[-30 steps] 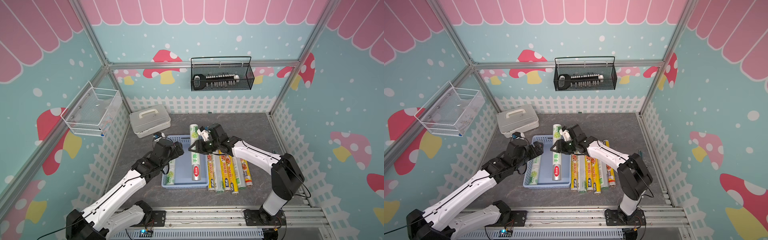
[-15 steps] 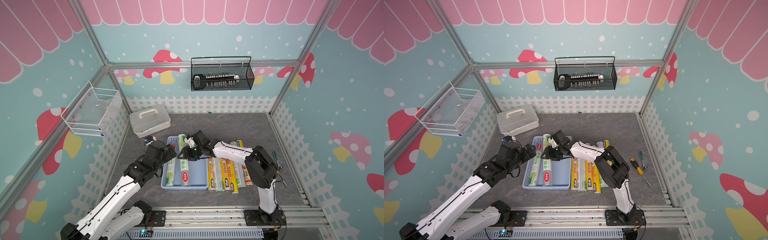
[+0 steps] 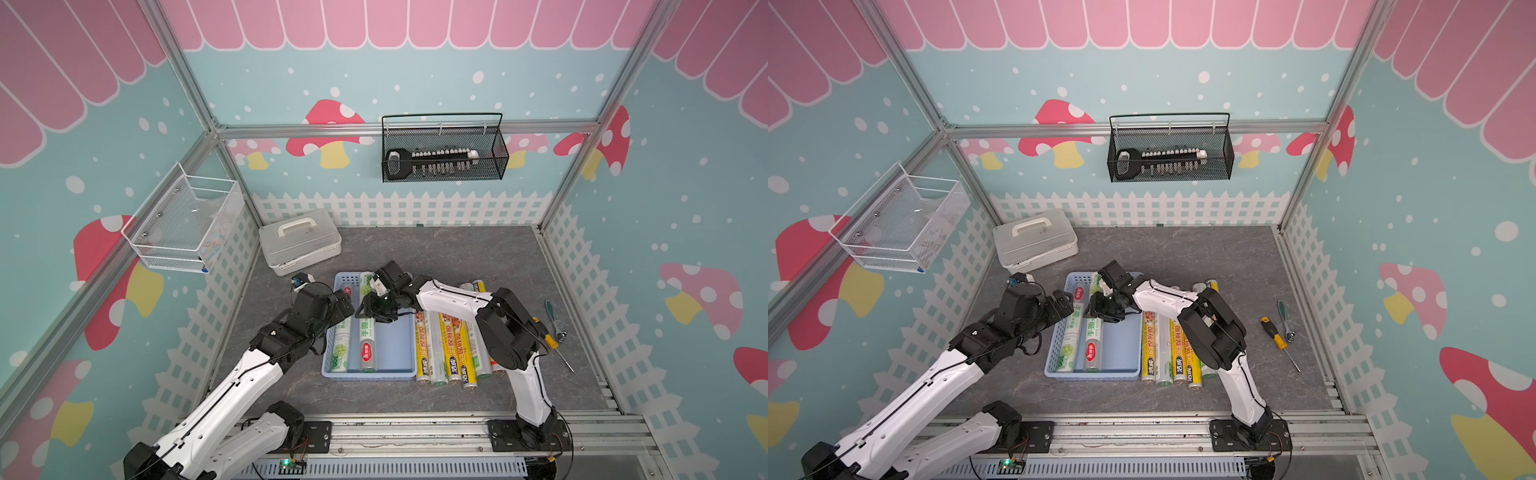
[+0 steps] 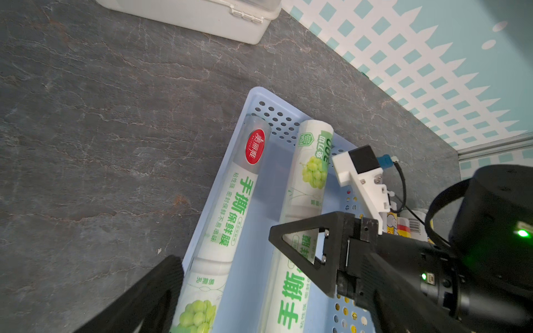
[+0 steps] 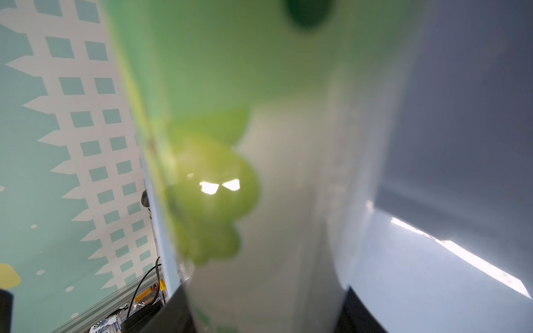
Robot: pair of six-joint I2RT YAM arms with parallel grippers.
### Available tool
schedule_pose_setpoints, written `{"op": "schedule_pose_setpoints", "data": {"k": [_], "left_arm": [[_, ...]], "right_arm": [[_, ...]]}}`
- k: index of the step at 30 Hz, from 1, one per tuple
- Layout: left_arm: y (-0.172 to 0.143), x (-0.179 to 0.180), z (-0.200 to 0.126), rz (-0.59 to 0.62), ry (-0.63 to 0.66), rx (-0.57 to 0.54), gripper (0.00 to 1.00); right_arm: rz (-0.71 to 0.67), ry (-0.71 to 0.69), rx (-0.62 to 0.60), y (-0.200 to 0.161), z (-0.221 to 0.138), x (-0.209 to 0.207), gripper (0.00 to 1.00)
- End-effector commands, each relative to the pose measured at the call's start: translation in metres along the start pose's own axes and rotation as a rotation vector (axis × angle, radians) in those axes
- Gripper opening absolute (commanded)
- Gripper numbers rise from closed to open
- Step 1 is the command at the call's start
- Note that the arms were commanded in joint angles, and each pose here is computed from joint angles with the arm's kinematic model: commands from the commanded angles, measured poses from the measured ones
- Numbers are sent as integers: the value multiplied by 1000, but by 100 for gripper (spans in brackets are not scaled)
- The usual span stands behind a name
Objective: Put the plastic wrap into the basket
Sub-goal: Place the plastic wrap in the basket.
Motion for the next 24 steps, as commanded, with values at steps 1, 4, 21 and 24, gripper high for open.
{"op": "schedule_pose_setpoints", "data": {"k": [1, 4, 21, 24], "left_arm": [[-5, 10, 7, -24, 52, 22, 99], [-9, 11, 12, -22, 68, 48, 99], [-13, 13, 18, -44, 92, 74, 99], [-12, 11, 19, -41, 90, 78, 99]], "right_arm": [[-6, 14, 6, 1, 3, 10, 20], [-8, 20, 31, 1, 12, 9, 22], [18, -7, 25, 8, 26, 4, 51], [14, -7, 25, 8, 24, 4, 54]]}}
Point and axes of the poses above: each gripper's point midway between its finger pads, its own z axis out along the fingers, its own x axis along the line the jaws close on, y = z × x, the point moved 10 cm from there along -z, back along the fingers, and after that the axes turned 12 degrees about -z, right-handed, at the moved point
